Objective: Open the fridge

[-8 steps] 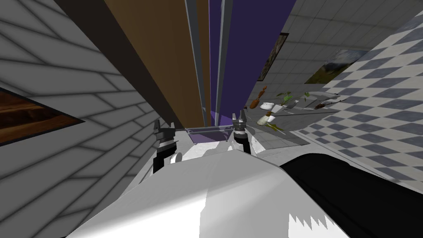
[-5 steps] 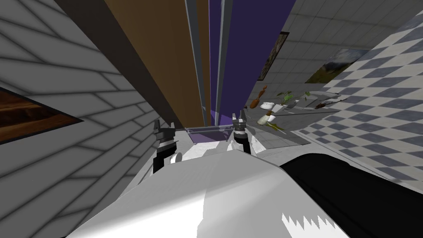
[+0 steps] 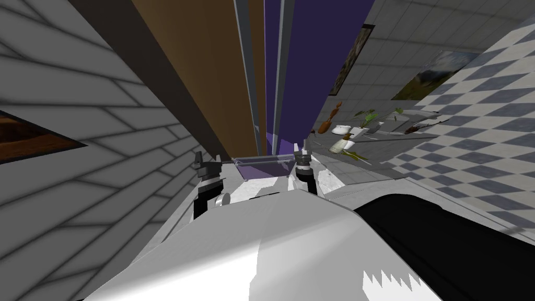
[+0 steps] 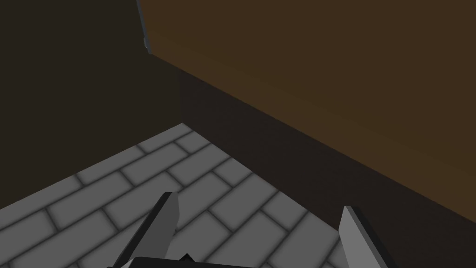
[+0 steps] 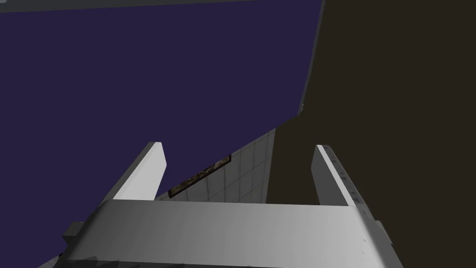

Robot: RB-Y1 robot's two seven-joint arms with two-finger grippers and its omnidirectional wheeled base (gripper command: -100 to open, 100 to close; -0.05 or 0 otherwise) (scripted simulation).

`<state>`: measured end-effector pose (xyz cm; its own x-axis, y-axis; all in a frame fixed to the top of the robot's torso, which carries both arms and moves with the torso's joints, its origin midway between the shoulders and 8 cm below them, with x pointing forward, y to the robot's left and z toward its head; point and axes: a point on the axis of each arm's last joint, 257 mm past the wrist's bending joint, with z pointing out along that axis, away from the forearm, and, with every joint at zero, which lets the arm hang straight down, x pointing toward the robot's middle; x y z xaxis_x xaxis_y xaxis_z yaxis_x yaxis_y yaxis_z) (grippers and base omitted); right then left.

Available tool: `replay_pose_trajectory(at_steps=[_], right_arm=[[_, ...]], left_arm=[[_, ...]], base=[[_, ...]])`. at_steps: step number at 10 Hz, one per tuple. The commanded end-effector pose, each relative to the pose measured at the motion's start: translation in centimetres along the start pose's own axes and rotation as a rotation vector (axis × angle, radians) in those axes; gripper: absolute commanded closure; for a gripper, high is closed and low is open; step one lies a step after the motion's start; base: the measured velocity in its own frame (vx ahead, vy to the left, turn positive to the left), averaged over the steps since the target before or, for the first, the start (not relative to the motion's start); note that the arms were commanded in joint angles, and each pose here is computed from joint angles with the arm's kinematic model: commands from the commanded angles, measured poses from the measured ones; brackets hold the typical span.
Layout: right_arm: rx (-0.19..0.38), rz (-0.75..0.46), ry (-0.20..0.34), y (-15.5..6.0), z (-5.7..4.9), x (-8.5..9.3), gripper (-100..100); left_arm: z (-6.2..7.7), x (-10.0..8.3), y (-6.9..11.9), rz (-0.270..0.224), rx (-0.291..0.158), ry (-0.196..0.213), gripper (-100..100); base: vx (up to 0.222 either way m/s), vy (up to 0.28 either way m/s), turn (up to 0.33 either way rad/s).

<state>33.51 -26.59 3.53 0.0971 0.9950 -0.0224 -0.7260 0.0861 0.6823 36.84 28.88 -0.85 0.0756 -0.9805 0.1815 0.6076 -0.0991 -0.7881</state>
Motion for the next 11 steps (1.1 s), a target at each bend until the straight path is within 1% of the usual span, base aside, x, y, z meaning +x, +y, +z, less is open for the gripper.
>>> replay_pose_trajectory(at_steps=[1,2,4,5,6,7,8,9,10,11], right_arm=[[0.000,0.000,0.000,0.0,0.0,0.0,0],[0.010,0.017,0.030,-0.5,-0.3,0.4,-100],[0.035,0.055,0.076,-1.8,-1.0,0.8,-100],[0.036,0.061,0.076,-1.8,-1.0,0.8,-100],[0.054,0.090,0.099,-2.7,-1.5,1.1,-100],[0.054,0.094,0.098,-2.7,-1.5,1.1,-100],[0.075,0.123,0.120,-3.7,-2.1,1.2,-100],[0.076,0.134,0.119,-3.7,-2.1,1.2,-100],[0.099,0.157,0.139,-4.8,-2.8,1.3,-100],[0.101,0.180,0.138,-4.8,-2.8,1.3,-100]], left_arm=[[0.0,0.0,0.0,0.000,0.000,0.000,0],[0.0,0.0,0.0,0.000,0.000,0.000,0],[0.0,0.0,0.0,0.000,-0.001,0.000,0],[0.0,0.0,0.0,0.000,-0.001,0.000,0],[0.0,0.0,0.0,0.000,-0.001,0.000,0],[0.0,0.0,0.0,0.000,-0.001,0.000,0],[0.0,0.0,0.0,0.000,-0.001,0.000,0],[0.0,0.0,0.0,0.000,-0.001,0.000,0],[0.0,0.0,0.0,0.000,-0.001,0.000,0],[0.0,0.0,0.0,0.000,-0.001,0.000,0]], base=[[0.000,0.000,0.000],[0.019,0.009,-0.020],[0.037,0.026,-0.026],[0.030,0.023,-0.014],[0.034,0.021,-0.022],[0.027,0.019,-0.013],[0.031,0.025,-0.028],[0.030,0.023,-0.014],[0.042,0.025,-0.025],[0.038,0.024,-0.015]])
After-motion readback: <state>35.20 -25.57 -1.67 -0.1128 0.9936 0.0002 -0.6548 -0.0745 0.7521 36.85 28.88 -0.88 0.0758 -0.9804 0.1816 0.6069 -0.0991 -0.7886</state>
